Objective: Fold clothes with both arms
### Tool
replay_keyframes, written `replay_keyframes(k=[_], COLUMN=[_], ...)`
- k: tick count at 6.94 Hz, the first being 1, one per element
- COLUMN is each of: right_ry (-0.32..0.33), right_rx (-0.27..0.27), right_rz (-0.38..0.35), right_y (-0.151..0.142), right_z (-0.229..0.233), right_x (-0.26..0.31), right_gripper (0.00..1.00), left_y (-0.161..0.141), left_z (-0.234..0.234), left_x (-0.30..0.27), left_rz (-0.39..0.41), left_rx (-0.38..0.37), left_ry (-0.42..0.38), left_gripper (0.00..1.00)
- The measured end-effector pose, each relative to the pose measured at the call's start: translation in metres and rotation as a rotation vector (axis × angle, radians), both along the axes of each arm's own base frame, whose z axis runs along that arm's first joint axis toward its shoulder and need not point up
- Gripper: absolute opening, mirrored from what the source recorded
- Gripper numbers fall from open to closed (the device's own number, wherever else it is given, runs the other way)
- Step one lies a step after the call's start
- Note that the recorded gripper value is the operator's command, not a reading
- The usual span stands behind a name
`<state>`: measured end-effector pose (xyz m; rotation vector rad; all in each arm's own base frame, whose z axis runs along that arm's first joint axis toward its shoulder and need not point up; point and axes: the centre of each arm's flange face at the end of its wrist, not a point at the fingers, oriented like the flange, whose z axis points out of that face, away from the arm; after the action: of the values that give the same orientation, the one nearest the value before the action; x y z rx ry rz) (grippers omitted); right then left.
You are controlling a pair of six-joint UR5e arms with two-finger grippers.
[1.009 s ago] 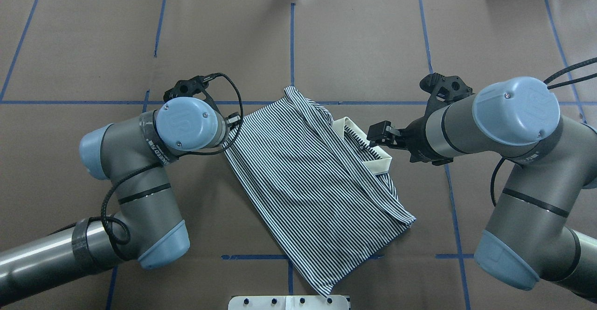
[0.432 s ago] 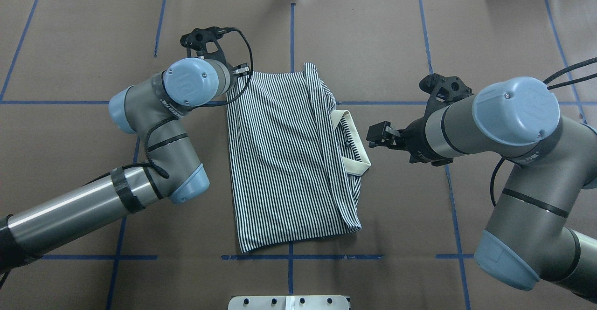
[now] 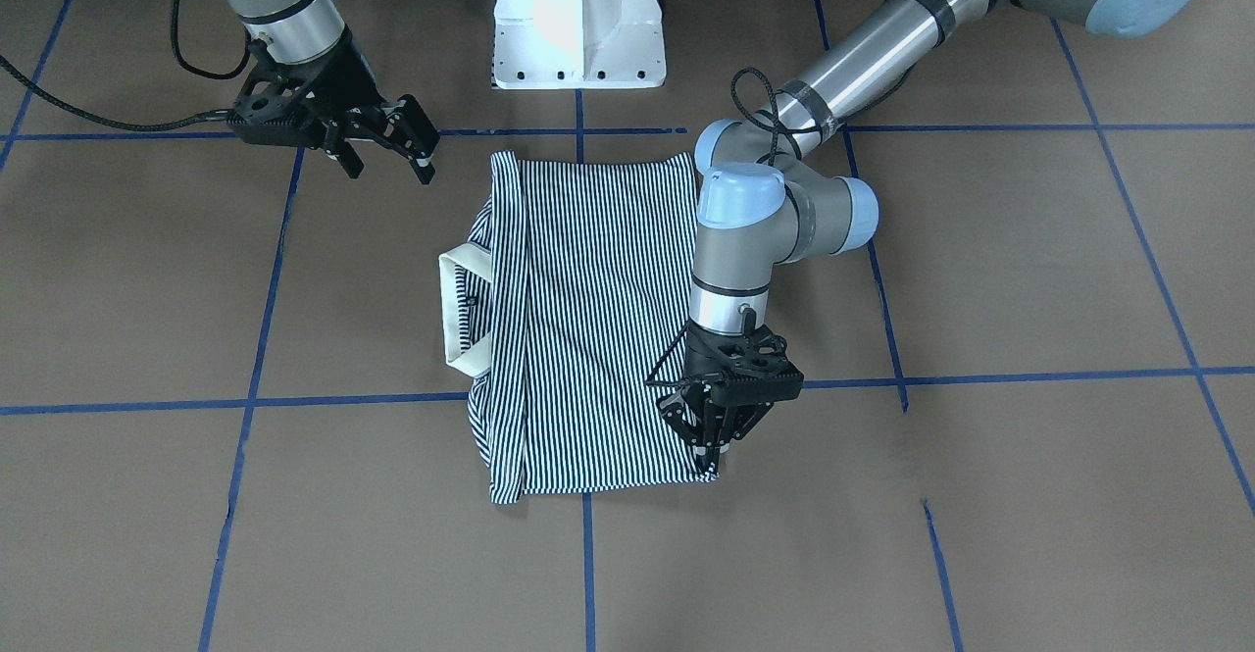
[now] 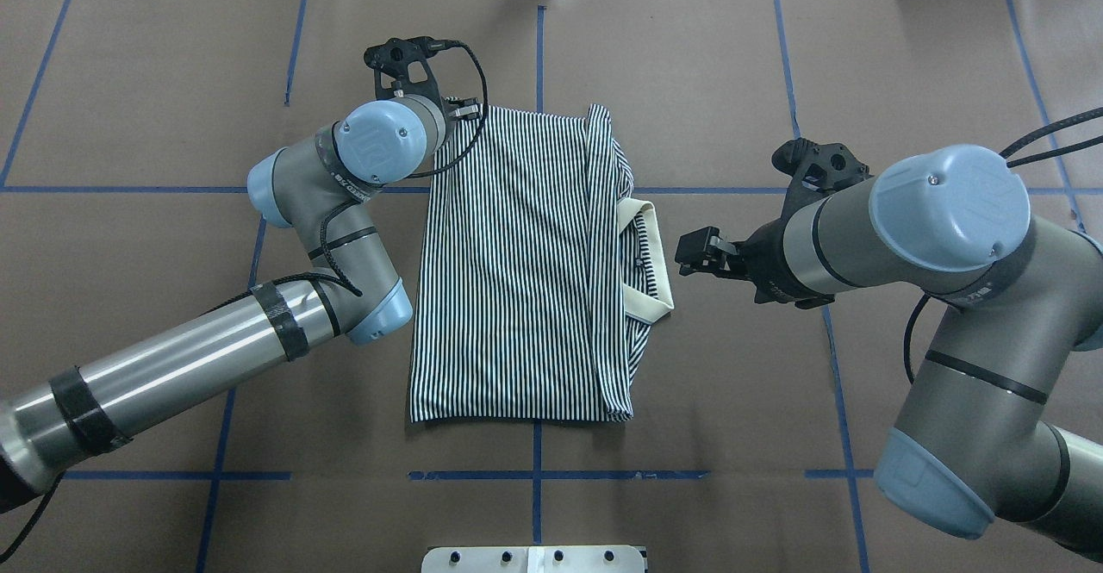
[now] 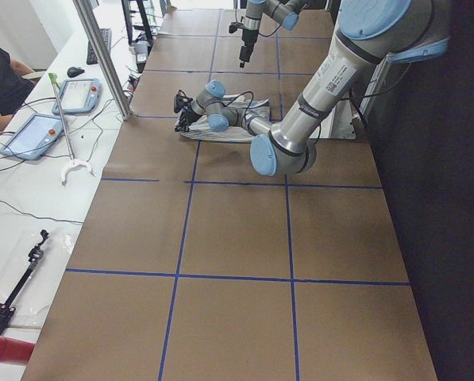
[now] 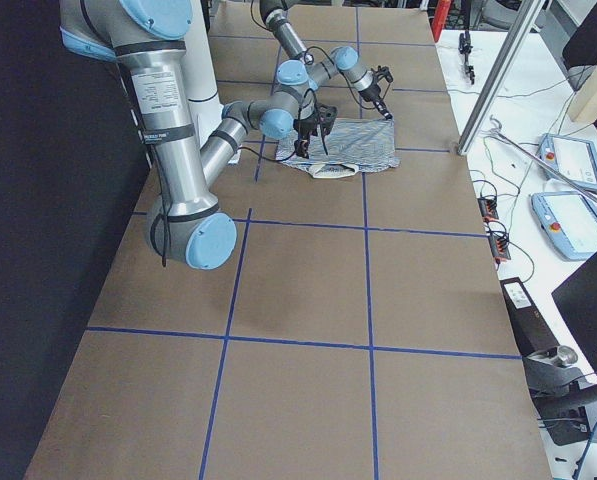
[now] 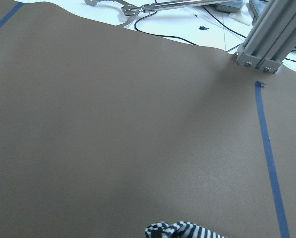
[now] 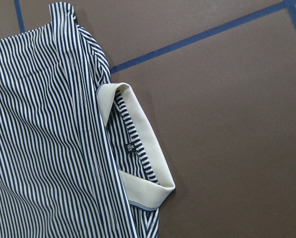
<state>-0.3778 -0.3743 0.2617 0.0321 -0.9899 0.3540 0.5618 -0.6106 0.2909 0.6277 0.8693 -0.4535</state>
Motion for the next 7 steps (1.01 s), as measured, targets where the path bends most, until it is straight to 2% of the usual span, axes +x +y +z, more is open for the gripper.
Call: replay_keyframes(k=[1,3,5,7], right_ry=[-0.001,-0.002,0.005,0.041], right_rx=[0.001,0.003,0.004,0.019], right_rz=[-0.002,-0.004,-0.011,-0.002], right_y=[0.001,0.002,-0.001,-0.012], right_z=[0.000,-0.002,-0.002,0.001], right_x=[-0.001,-0.003,-0.011,-0.033], right_gripper=[1.00,1.00,1.00,1.00], left_y=[-0.007,-0.025,-0.042,-0.037], left_z=[0.008,0.000,-0.018,-0.019], left_x=[-0.002,-0.018,-0.041,-0.062], left_rz=[-0.014,-0.040,-0.042,0.069], left_rx=[0.000,0.007,0.005,-0.014], left_ry=[-0.015,-0.002,0.093,0.150], left_gripper=[1.00,1.00,1.00,1.00])
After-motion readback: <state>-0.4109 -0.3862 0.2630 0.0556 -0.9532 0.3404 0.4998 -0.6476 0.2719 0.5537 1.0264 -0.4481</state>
